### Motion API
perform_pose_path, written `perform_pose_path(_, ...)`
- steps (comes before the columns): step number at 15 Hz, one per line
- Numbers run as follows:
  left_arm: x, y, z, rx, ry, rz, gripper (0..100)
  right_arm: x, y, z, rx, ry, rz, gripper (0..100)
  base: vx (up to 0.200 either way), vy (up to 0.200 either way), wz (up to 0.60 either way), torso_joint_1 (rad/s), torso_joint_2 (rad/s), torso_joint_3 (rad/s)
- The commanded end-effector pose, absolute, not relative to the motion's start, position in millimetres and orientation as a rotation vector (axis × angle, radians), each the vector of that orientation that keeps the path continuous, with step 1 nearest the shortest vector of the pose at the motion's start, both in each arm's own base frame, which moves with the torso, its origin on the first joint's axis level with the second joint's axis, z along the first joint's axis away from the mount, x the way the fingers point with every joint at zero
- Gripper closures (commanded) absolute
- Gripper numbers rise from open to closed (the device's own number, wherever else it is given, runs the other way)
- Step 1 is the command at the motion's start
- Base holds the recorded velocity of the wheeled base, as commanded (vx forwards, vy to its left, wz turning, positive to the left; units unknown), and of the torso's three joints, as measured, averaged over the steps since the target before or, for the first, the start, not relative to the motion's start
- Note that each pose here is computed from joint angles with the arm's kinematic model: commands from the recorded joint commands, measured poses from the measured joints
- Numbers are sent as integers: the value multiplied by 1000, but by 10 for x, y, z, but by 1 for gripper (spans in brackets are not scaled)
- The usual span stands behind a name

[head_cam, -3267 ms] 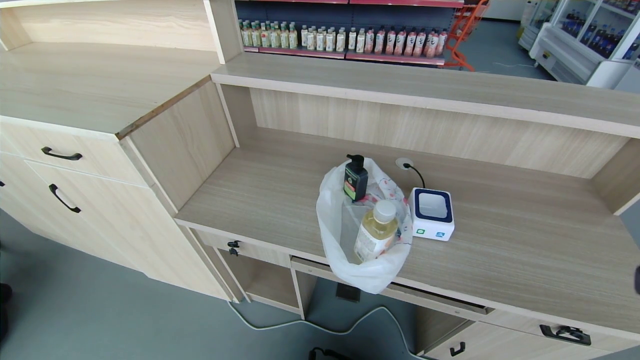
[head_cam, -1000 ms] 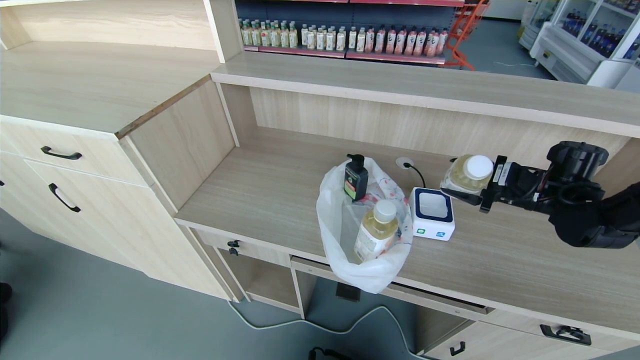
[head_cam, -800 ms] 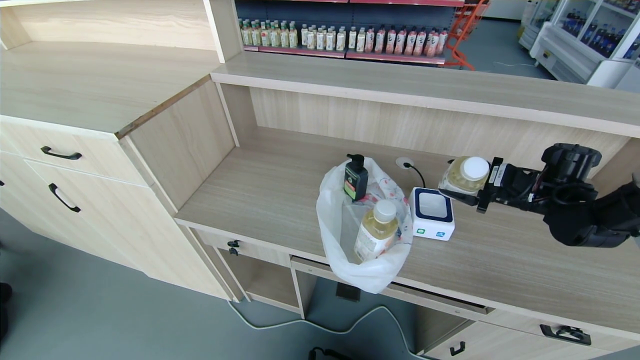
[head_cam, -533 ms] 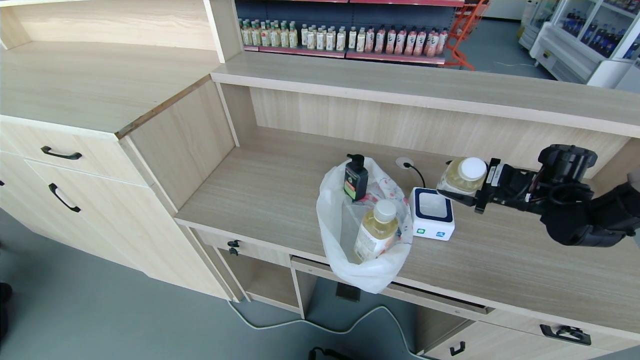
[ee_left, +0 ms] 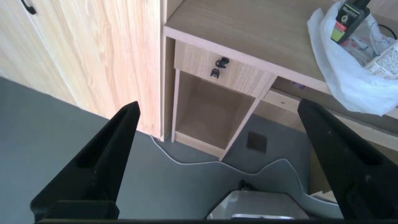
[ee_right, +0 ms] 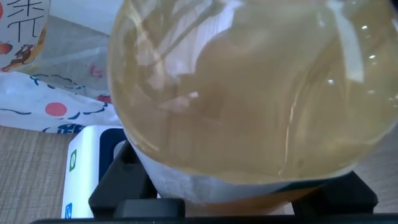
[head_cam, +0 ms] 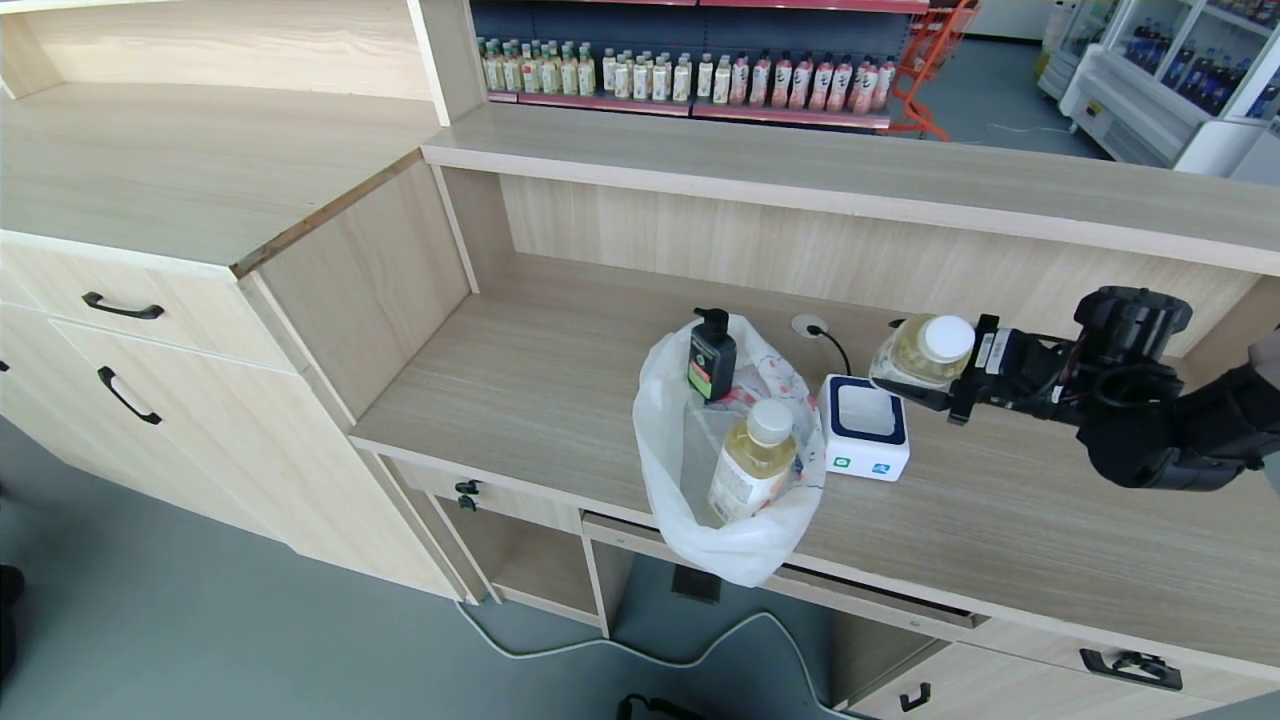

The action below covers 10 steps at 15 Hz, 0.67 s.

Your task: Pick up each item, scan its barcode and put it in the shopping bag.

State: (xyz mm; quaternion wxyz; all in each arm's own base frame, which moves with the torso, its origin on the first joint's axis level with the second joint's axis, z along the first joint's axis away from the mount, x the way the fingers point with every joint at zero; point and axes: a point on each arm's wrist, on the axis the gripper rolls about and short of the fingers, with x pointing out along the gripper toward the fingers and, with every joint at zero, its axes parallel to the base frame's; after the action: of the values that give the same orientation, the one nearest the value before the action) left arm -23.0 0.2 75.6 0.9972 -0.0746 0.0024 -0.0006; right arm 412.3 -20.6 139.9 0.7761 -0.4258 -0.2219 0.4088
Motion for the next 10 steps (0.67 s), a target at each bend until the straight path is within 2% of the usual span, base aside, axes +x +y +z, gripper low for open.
perform_pose_path(1,-230,2,755,-150,5,-1,0,4218,-217,1316,-921,-482,891,100,0,0,0,0,0,0)
perform_pose_path(10,-230,2,755,-150,5,-1,0,4495,-35,1187,-943,-561,921,100,0,0,0,0,0,0)
